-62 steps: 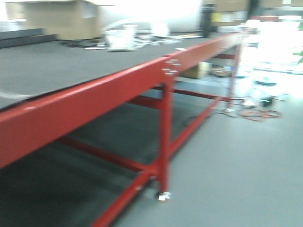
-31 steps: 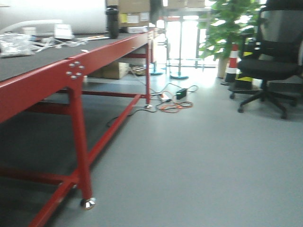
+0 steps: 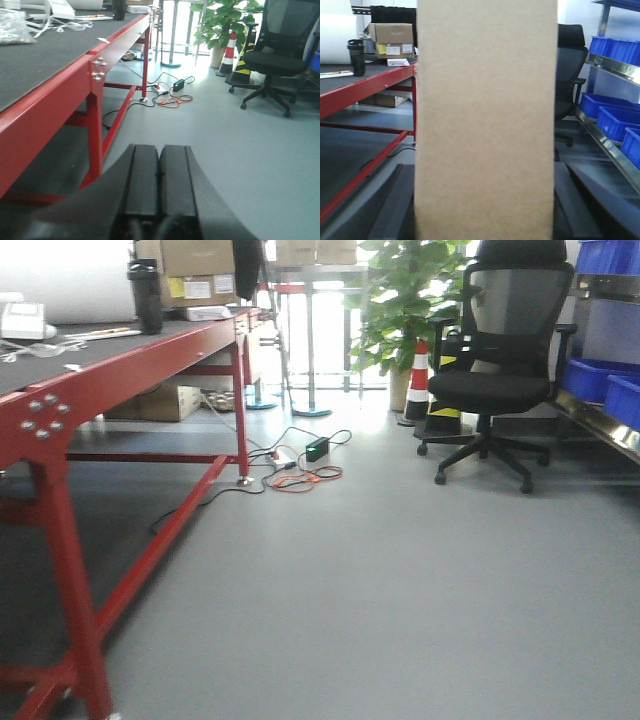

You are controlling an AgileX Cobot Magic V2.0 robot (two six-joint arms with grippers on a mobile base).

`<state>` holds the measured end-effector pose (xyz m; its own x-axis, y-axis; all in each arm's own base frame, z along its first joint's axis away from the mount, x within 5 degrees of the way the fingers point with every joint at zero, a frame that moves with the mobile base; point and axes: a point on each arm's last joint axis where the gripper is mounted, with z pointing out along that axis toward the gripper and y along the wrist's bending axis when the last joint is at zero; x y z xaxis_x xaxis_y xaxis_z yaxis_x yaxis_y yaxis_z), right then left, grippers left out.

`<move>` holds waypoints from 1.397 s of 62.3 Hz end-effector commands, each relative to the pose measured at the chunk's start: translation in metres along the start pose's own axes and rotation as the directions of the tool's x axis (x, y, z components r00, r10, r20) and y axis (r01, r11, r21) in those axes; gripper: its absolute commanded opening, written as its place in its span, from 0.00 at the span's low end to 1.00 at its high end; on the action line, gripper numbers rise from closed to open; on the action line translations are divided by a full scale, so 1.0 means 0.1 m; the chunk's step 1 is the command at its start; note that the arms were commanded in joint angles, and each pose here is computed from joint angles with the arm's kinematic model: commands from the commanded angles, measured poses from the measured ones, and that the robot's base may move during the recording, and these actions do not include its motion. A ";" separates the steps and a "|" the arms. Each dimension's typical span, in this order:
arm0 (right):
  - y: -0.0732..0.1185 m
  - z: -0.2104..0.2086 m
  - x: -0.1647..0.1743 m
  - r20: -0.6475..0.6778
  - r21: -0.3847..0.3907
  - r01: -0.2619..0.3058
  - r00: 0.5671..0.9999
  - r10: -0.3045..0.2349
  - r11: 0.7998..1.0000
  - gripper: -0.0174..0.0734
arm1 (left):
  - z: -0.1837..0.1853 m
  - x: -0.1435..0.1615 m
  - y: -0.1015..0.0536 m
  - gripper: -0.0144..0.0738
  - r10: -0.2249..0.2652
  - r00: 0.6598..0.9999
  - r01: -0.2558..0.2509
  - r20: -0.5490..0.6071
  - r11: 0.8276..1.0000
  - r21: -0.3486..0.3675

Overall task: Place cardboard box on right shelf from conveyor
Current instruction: 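Drive the base to the steel shelf rack, holding the box in the right gripper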

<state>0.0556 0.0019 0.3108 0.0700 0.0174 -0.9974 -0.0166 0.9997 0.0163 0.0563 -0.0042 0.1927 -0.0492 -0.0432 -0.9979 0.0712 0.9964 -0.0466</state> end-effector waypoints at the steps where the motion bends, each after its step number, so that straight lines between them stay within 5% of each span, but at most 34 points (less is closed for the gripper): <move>1: -0.01 -0.01 -0.18 0.113 0.020 0.017 0.993 -0.019 1.000 0.27 | 0.00 -0.05 0.00 0.03 -0.003 0.996 0.003 0.085 1.000 0.001; 87: -0.01 -0.01 -0.18 0.112 0.020 0.017 0.993 -0.019 1.000 0.27 | 0.00 -0.05 0.00 0.03 -0.003 0.996 0.003 0.085 1.000 0.001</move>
<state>0.0555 0.0019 0.3100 0.0678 0.0174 -0.9975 -0.0168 0.9997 0.0163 0.0563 -0.0042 0.1927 -0.0492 -0.0432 -0.9979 0.0712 0.9964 -0.0466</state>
